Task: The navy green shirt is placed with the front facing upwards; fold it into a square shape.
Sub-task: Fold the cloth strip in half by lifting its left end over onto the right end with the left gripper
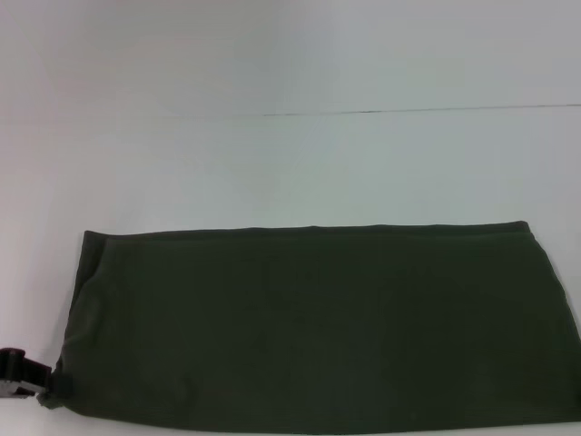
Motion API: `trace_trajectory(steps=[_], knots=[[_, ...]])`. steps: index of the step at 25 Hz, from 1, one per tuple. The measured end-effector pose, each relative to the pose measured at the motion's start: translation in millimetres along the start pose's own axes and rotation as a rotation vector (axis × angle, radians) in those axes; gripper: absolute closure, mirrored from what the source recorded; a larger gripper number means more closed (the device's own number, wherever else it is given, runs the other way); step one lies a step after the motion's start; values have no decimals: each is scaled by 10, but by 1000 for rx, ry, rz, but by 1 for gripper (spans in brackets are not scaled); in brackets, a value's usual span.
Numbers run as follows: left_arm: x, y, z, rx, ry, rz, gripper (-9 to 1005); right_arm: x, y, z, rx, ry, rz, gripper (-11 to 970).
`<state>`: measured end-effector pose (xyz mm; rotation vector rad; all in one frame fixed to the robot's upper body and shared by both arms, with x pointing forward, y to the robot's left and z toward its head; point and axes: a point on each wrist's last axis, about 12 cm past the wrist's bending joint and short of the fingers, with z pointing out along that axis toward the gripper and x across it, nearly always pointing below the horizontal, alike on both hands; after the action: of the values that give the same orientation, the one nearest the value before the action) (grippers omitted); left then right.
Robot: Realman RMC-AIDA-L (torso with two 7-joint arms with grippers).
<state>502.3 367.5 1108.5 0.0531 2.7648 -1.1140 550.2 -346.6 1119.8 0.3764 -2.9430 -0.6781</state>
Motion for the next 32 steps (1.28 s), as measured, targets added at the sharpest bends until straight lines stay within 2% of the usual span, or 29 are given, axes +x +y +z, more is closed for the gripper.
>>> trace_trajectory(steps=[5,10,13,17,20,24,28,32], knots=[[-30,8,-31,-2,-22,-4,923,-2,10,-90,19,2,-5,828],[-41,21,-53,-11,-36,-25,917,-29,10,-230,21,-40,-1,620],[-50,51,-65,-40,-42,-36,904,-53,12,-346,13,-93,7,372],[-93,86,-108,-68,-80,-46,886,-120,55,-556,-50,-235,3,287],[-152,103,-213,-59,-152,-51,872,-200,137,-655,-143,-362,-52,224],[-239,62,-341,18,-264,-9,704,-324,266,-623,-306,-507,-144,139],[-301,-48,-391,105,-334,104,554,-421,413,-376,-463,-595,-292,101],[-308,-108,-342,172,-346,138,413,-478,520,-108,-471,-671,-475,93]])
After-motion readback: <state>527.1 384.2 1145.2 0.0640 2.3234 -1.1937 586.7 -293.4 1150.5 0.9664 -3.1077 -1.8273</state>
